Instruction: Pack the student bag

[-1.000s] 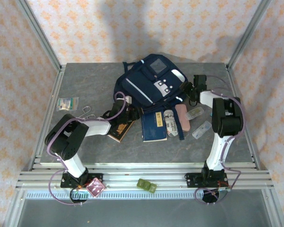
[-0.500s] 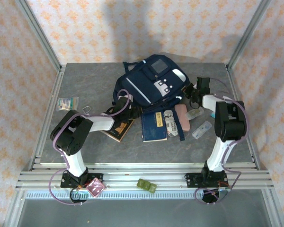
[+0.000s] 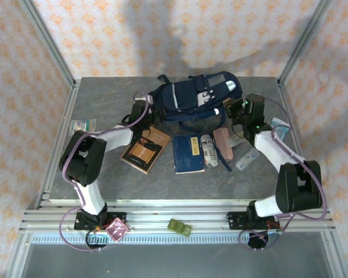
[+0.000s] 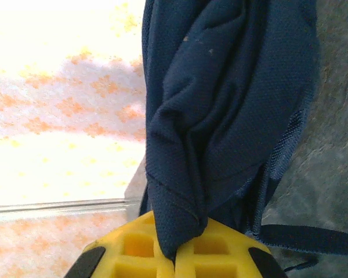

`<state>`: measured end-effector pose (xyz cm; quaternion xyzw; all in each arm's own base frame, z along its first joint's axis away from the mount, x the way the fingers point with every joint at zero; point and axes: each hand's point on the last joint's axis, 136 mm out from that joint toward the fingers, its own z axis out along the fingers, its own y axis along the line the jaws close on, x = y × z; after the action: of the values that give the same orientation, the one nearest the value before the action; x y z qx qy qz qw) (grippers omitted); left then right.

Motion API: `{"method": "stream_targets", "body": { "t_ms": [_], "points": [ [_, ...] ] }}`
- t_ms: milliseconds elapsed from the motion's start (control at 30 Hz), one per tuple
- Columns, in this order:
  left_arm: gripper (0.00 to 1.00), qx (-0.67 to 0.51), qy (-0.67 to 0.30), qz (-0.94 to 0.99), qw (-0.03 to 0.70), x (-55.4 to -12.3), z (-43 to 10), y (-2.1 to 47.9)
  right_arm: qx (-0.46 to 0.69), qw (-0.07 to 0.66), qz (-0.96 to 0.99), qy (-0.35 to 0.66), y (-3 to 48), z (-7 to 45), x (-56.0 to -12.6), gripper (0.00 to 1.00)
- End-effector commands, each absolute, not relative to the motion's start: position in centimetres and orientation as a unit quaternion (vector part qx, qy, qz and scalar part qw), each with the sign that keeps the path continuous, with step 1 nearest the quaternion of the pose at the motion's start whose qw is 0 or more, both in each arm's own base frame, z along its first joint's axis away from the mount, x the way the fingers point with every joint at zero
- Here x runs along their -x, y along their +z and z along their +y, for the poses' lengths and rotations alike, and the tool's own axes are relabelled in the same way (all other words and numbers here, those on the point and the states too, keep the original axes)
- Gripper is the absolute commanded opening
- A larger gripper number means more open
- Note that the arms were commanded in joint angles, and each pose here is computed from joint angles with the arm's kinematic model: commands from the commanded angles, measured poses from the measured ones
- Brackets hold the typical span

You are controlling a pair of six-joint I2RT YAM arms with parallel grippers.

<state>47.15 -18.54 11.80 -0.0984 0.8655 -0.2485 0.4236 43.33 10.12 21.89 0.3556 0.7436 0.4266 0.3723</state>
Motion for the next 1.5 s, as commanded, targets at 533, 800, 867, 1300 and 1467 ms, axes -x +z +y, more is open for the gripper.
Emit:
{"method": "stream_targets", "body": {
  "t_ms": [533, 800, 867, 1300, 1467],
  "points": [
    [0.63, -0.024, -0.454, 0.728, 0.513, -34.8, -30.4, 17.9, -0.436, 0.401, 0.653, 0.471, 27.6, 10.8, -41.1, 0.00],
    [0.60, -0.027, -0.477, 0.711, 0.517, -36.8, -32.7, 17.5, -0.430, 0.396, 0.657, 0.476, 28.0, 11.9, -41.1, 0.00],
    [0.58, -0.027, -0.474, 0.710, 0.520, -37.4, -33.0, 17.5, -0.429, 0.395, 0.657, 0.478, 28.1, 12.1, -41.0, 0.00],
    [0.32, -0.029, -0.471, 0.720, 0.509, -40.7, -34.0, 16.6, -0.422, 0.383, 0.660, 0.489, 28.2, 13.3, -41.2, 0.00],
    [0.00, -0.025, -0.460, 0.733, 0.500, -40.7, -32.8, 15.7, -0.422, 0.392, 0.662, 0.480, 28.3, 13.0, -41.3, 0.00]
  ]
}}
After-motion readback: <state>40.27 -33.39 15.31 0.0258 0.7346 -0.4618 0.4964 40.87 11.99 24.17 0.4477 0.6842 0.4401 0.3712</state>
